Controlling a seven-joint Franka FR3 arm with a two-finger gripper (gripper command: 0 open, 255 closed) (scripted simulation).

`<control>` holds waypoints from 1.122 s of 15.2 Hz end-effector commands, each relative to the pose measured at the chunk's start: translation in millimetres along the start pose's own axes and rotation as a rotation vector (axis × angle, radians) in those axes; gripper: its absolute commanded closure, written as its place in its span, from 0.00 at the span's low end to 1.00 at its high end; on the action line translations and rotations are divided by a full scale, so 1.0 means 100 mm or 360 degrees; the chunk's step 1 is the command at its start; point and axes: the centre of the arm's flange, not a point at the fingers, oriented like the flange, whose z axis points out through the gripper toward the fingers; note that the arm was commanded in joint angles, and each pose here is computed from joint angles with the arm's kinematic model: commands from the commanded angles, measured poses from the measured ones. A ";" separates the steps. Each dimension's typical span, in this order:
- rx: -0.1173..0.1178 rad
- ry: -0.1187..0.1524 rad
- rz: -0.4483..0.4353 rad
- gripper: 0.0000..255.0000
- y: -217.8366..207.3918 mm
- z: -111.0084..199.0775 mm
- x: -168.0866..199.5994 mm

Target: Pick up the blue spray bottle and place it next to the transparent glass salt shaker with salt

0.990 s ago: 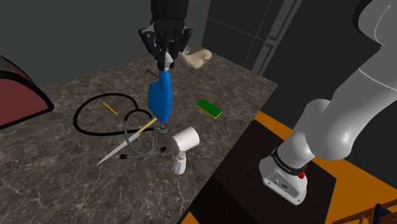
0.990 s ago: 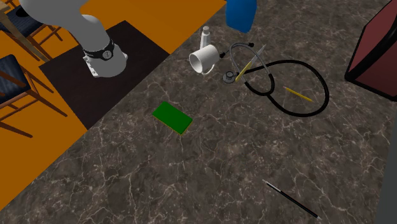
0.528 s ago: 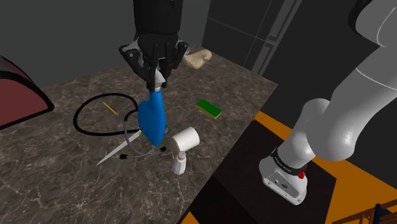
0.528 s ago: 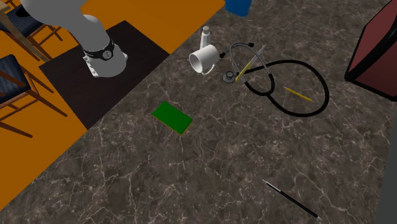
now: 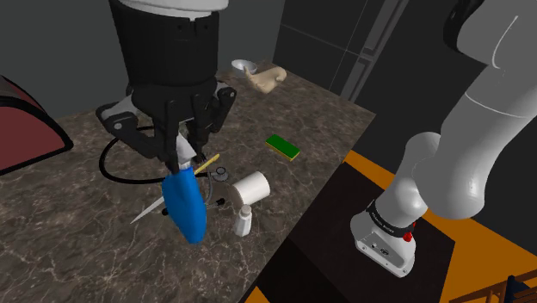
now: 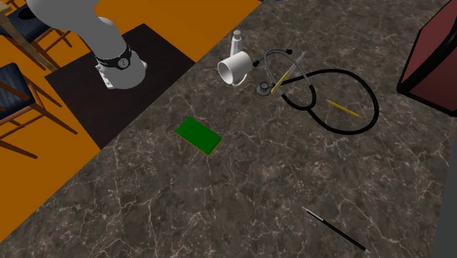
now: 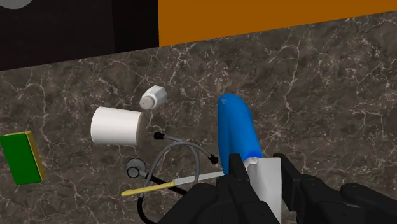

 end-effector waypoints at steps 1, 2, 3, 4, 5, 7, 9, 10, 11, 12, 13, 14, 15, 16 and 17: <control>0.0000 0.0000 0.0004 1.00 -0.16 -0.01 -0.12; 0.0000 0.0000 0.0004 1.00 -0.16 0.04 -0.12; 0.0000 0.0000 0.0004 1.00 -0.16 0.09 -0.12; 0.0000 0.0000 0.0004 1.00 -0.16 0.15 -0.12; 0.0000 0.0000 0.0004 1.00 -0.16 0.20 -0.12; 0.0000 0.0000 0.0004 1.00 -0.16 0.30 -0.12; 0.0000 0.0000 0.0004 1.00 -0.16 0.41 -0.12; 0.0000 0.0000 0.0004 1.00 -0.16 0.46 -0.12; 0.0000 0.0000 0.0004 1.00 -0.15 0.51 -0.12; 0.0000 0.0000 0.0004 1.00 -0.15 0.57 -0.12; 0.0000 0.0000 0.0004 1.00 -0.15 0.62 -0.12; 0.0000 0.0000 0.0004 1.00 -0.15 0.67 -0.12; 0.0000 0.0000 0.0004 1.00 -0.15 0.73 -0.12; 0.0000 0.0000 0.0004 1.00 -0.15 0.78 -0.12; 0.0000 0.0000 0.0004 1.00 -0.15 0.83 -0.12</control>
